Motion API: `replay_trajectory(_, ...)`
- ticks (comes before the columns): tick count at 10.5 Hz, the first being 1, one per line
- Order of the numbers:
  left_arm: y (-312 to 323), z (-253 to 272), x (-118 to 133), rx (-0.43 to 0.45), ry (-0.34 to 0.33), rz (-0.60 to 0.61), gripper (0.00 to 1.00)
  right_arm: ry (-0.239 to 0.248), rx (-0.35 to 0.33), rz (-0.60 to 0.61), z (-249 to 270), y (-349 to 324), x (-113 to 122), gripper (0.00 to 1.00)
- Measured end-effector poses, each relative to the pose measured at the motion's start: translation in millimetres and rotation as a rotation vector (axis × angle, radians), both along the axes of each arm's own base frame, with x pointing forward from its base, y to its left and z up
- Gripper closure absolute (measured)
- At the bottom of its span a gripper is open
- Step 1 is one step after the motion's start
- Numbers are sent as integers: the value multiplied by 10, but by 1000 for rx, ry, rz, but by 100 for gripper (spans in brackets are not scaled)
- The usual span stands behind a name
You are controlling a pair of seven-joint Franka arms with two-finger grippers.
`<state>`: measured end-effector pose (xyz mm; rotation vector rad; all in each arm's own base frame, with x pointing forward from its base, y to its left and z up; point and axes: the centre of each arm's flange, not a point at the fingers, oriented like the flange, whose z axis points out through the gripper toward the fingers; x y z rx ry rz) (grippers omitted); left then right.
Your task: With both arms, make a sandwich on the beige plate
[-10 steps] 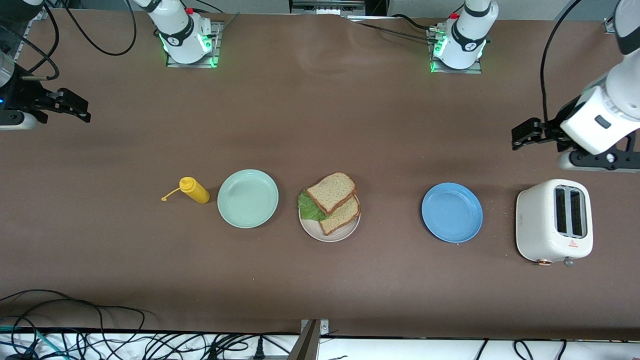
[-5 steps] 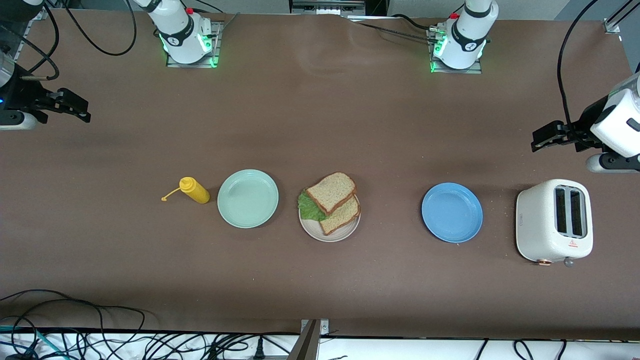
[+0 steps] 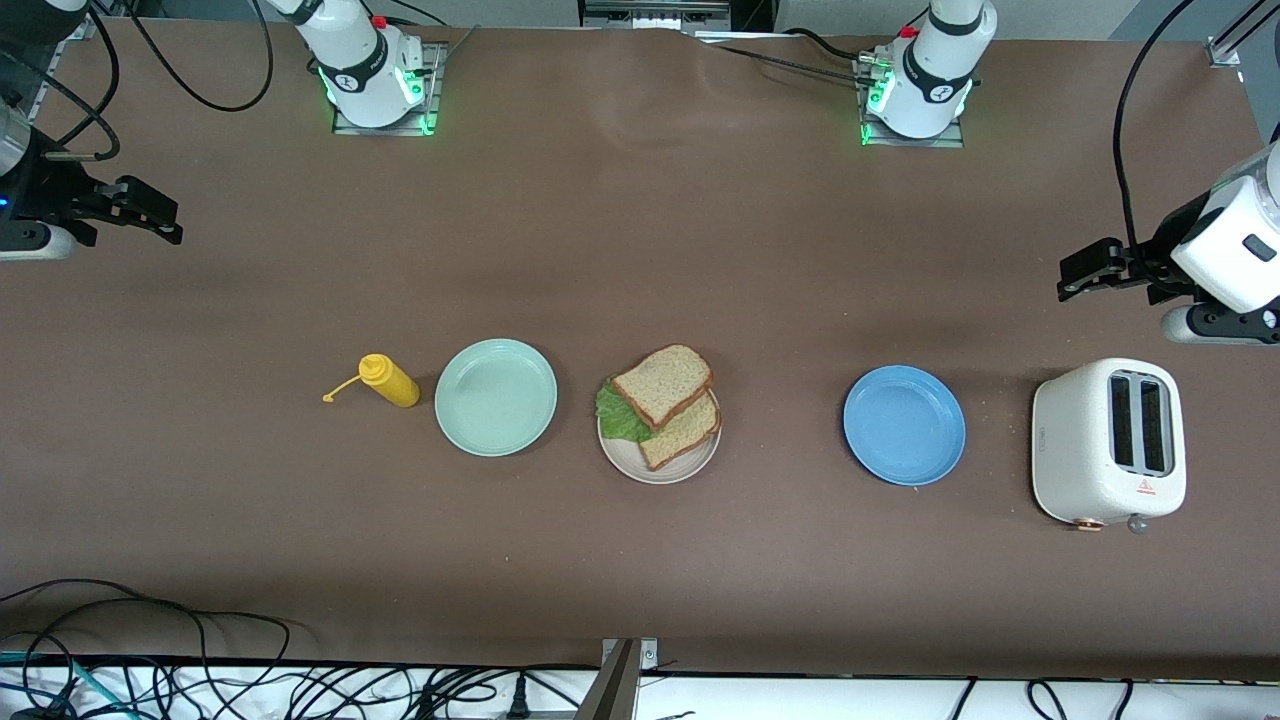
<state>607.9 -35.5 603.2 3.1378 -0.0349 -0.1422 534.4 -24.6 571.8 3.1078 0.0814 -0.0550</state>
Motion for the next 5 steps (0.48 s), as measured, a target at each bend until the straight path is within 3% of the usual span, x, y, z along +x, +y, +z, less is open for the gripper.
replay_trajectory(5, -6, 0, -1, -4, 0, -2, 0, 2, 0, -5, -8, -27, 1, 0)
